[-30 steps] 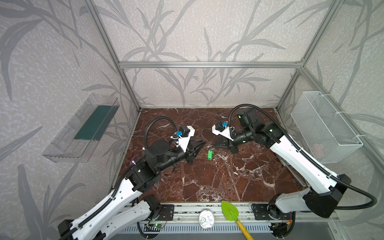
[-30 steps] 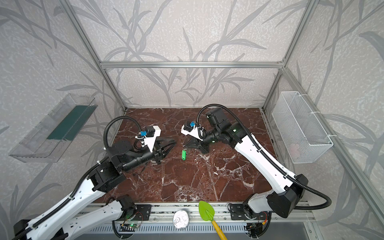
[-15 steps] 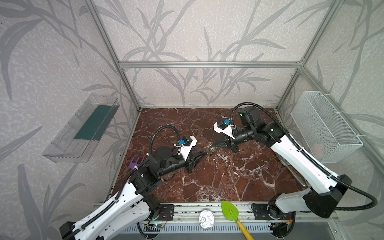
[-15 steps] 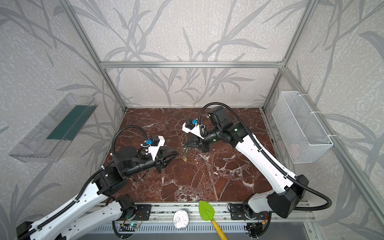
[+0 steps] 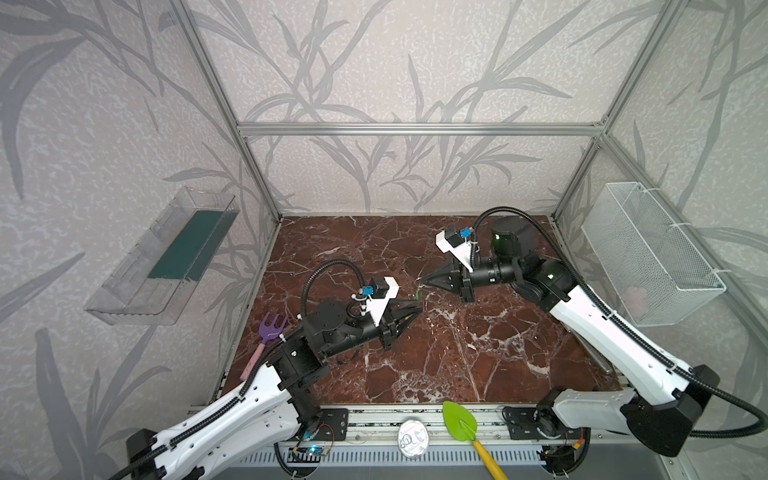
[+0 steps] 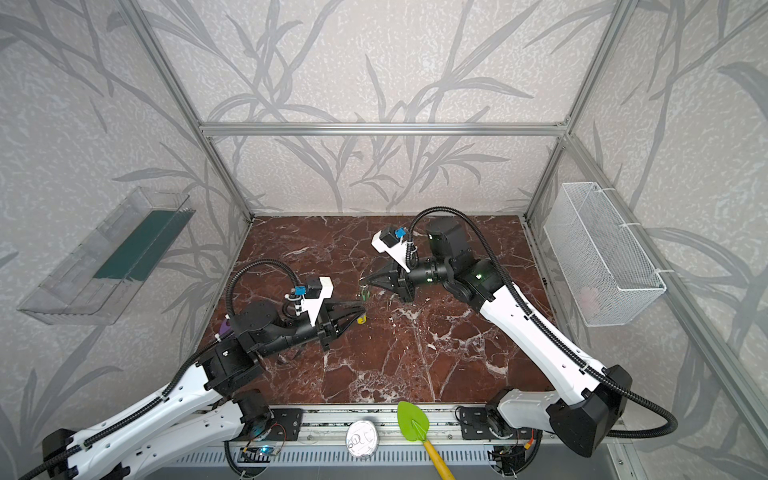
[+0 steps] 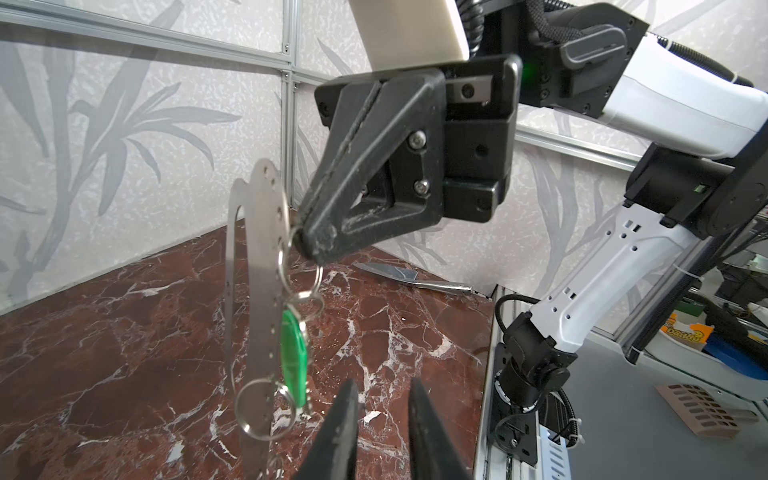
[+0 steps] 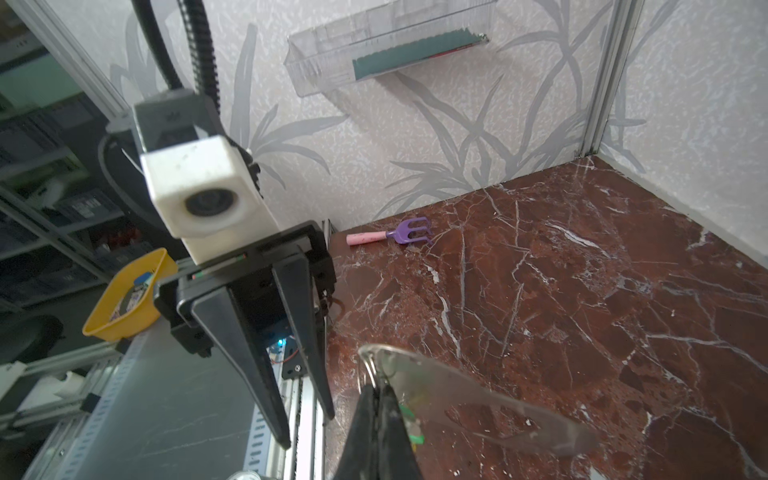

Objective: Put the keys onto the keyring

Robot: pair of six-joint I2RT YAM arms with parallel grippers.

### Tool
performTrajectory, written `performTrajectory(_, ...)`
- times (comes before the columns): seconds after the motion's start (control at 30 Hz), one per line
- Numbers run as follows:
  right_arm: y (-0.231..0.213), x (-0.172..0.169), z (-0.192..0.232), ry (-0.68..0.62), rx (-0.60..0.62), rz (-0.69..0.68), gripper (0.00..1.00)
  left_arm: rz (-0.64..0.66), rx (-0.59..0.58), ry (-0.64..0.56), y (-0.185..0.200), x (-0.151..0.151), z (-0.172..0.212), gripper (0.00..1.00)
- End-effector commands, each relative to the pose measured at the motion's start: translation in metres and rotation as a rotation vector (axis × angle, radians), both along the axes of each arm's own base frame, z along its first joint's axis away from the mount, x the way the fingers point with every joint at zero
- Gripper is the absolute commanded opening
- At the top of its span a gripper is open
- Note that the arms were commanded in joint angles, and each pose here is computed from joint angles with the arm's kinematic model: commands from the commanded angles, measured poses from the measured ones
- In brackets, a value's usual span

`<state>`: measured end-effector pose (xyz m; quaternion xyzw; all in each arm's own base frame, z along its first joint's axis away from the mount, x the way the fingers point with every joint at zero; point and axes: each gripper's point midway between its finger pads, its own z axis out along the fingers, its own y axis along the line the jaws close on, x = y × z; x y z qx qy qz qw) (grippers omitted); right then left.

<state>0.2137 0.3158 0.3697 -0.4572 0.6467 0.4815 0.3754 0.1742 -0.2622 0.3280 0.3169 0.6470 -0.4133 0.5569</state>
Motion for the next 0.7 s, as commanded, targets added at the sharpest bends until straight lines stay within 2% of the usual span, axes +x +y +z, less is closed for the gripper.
performTrajectory(0.0, -0.001, 0.005, 0.025, 0.104, 0.094, -0.051, 0.0, 0.116, -0.003, -0.101, 0.021, 0.008, 0.026, 0.2)
performTrajectory(0.1, -0.002, 0.022, 0.019, 0.266, 0.125, -0.114, 0.0, 0.197, 0.022, -0.157, 0.039, 0.01, 0.031, 0.19)
performTrajectory(0.3, -0.003, 0.048, 0.007, 0.617, 0.271, -0.122, 0.0, 0.324, 0.084, -0.304, 0.06, 0.02, 0.027, 0.21)
performTrajectory(0.4, 0.0, 0.052, -0.001, 0.695, 0.275, -0.134, 0.0, 0.355, 0.135, -0.368, 0.057, 0.03, 0.019, 0.2)
performTrajectory(0.67, 0.001, 0.053, -0.002, 0.817, 0.292, -0.14, 0.0, 0.325, 0.283, -0.572, 0.033, 0.045, 0.0, 0.12)
